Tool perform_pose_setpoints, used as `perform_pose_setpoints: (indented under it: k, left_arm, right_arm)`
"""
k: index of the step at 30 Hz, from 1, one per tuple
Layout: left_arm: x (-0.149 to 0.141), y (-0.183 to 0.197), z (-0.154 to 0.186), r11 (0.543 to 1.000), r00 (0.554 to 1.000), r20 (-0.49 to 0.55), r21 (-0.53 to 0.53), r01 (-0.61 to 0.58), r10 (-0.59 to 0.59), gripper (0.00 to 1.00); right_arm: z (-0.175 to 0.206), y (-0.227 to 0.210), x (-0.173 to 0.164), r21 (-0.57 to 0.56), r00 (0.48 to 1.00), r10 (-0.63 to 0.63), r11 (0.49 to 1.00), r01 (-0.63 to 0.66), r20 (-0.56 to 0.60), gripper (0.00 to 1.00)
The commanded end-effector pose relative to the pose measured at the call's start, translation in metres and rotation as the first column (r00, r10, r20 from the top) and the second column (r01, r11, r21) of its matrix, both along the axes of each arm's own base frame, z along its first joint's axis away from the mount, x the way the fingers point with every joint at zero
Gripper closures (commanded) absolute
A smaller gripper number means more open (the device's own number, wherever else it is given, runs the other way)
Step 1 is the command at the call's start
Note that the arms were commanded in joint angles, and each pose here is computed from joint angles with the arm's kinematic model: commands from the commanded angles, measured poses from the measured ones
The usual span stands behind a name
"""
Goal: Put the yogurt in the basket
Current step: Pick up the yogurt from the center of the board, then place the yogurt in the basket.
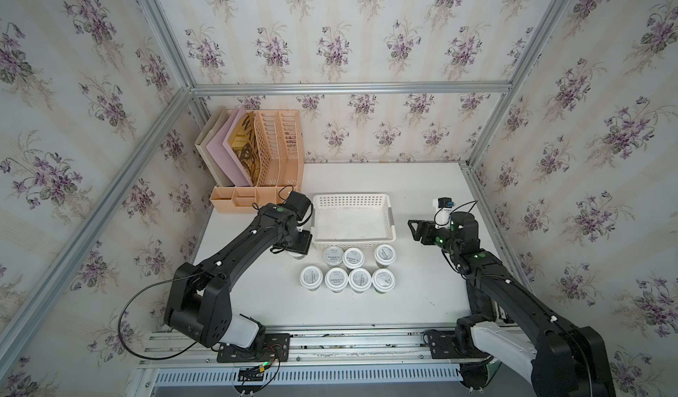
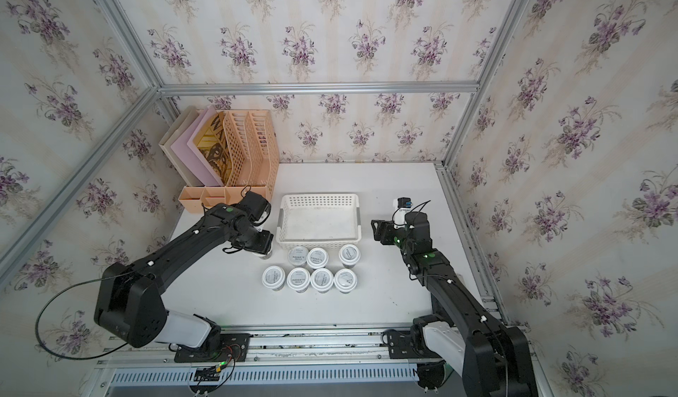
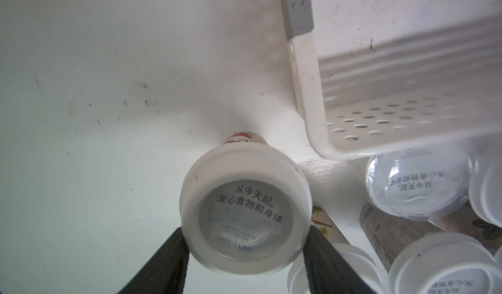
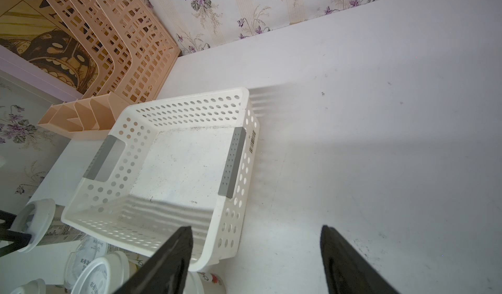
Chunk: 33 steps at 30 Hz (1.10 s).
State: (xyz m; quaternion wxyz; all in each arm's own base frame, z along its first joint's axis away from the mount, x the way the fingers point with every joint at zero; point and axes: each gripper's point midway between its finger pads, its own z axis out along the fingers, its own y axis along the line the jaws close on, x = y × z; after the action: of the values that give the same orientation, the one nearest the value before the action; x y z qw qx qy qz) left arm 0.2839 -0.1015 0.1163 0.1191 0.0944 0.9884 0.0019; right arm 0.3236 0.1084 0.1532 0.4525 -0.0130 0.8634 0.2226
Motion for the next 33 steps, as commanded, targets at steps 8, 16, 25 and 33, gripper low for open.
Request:
perform_pose_setpoints:
  k: [8, 16, 25, 33]
  left_arm:
    - [0.023, 0.019, 0.043, 1.000, 0.999, 0.050, 0.019, -0.003, 0.002, 0.31]
    - [0.047, 0.009, 0.069, 1.000, 0.997, 0.067, -0.009, 0.026, -0.025, 0.31]
    - [0.082, -0.020, 0.109, 0.990, 0.990, 0.124, -0.116, 0.081, -0.066, 0.32]
    - [0.108, -0.050, 0.105, 0.978, 0.989, 0.104, -0.166, 0.124, -0.107, 0.32]
  right_arm:
    - [0.002, 0.003, 0.002, 0.005, 1.000, 0.014, 1.000, -0.014, 0.012, 0.21]
    - [0.001, 0.003, 0.002, 0.004, 1.000, 0.014, 1.000, -0.014, 0.007, 0.21]
    - [-0.001, 0.003, 0.002, 0.003, 1.000, 0.016, 1.000, -0.016, 0.004, 0.21]
    - [-0.002, 0.003, 0.003, 0.001, 1.000, 0.014, 1.000, -0.014, 0.000, 0.21]
